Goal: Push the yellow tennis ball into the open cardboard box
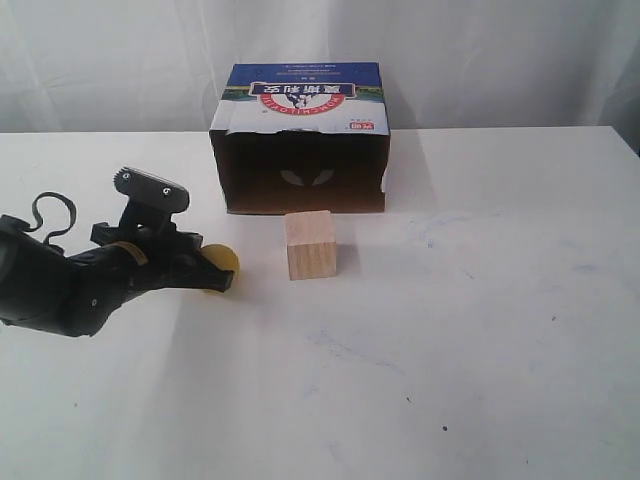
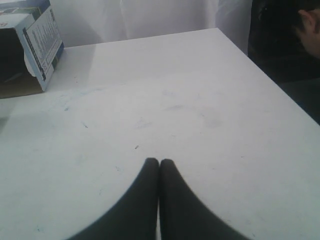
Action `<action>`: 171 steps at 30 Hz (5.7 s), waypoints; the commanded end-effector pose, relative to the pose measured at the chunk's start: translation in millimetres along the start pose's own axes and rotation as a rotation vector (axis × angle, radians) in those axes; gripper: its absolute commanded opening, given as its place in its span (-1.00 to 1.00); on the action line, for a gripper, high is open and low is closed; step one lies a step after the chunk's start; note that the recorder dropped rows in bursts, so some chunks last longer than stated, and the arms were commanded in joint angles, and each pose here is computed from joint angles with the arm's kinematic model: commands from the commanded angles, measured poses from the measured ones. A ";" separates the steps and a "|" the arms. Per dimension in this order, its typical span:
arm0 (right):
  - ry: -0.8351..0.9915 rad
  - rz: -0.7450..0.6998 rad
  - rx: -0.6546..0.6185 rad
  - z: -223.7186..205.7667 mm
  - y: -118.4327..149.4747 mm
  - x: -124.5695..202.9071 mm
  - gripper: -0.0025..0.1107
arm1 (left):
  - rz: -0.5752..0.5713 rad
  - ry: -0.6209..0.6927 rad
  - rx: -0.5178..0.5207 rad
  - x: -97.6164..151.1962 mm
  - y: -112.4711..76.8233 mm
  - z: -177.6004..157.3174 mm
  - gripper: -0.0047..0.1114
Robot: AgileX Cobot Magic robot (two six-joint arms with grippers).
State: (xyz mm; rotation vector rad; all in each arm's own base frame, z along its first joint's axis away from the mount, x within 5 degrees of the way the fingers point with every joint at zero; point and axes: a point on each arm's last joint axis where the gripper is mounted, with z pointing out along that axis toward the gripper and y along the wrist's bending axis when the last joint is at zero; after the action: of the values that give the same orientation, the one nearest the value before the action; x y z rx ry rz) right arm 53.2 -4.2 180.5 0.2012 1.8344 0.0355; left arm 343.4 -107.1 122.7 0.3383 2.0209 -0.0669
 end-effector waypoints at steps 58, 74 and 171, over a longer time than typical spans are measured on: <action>-0.010 -0.002 -0.004 -0.4 0.3 -0.9 -0.96 | -0.109 -0.029 0.161 -44.2 -9.1 74.6 -0.92; -0.010 -0.002 -0.004 -0.4 0.3 -0.9 -0.96 | -0.065 -0.168 0.162 -56.4 -8.8 73.4 -0.92; -0.010 -0.002 -0.004 -0.4 0.3 -0.9 -0.96 | 0.053 -0.178 0.226 -1.8 -20.9 78.6 -0.92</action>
State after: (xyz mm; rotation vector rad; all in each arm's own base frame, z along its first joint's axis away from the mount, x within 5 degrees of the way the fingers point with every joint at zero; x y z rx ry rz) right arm 53.2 -4.2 180.5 0.2030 1.8342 0.0368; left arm 386.9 -136.1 83.8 0.5365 1.8859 -0.2682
